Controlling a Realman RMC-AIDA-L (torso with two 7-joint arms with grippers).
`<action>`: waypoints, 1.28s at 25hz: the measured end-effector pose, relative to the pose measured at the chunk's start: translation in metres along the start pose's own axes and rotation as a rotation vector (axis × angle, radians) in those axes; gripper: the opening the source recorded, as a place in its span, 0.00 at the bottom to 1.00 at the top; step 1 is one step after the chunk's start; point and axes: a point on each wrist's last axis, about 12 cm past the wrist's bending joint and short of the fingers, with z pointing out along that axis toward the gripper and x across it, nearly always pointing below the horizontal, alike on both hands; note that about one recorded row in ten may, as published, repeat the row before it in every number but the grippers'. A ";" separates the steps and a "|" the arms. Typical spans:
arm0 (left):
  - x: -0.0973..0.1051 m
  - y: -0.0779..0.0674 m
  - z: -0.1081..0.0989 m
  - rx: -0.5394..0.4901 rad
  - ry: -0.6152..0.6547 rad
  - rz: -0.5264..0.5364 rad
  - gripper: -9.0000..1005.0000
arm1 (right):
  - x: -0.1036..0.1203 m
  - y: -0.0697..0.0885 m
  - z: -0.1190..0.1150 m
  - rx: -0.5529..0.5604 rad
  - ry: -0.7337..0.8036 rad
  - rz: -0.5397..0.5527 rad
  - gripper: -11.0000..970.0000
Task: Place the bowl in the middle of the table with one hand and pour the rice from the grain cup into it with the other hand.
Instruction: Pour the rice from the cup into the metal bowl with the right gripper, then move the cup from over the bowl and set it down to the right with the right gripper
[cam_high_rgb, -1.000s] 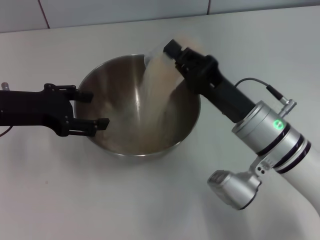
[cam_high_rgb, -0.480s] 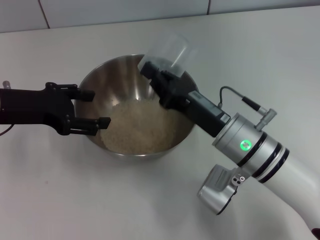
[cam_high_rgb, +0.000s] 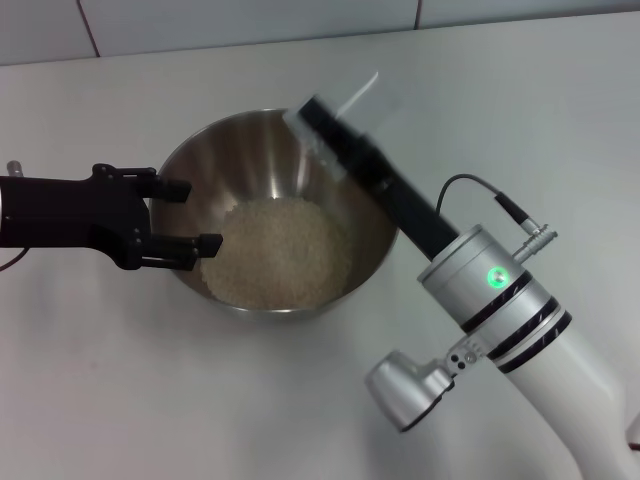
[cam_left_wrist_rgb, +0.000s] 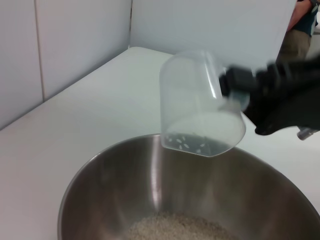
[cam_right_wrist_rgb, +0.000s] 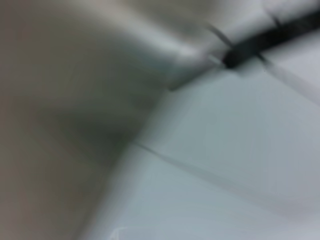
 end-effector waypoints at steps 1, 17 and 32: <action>0.000 0.000 0.000 0.000 0.000 0.001 0.82 | 0.001 -0.002 0.000 -0.004 0.035 0.112 0.07; -0.001 0.000 0.000 0.000 -0.001 0.003 0.82 | 0.087 0.043 -0.045 0.256 0.420 1.763 0.09; -0.002 -0.002 0.005 0.019 0.008 0.008 0.82 | 0.090 0.086 -0.023 -0.188 0.509 1.915 0.11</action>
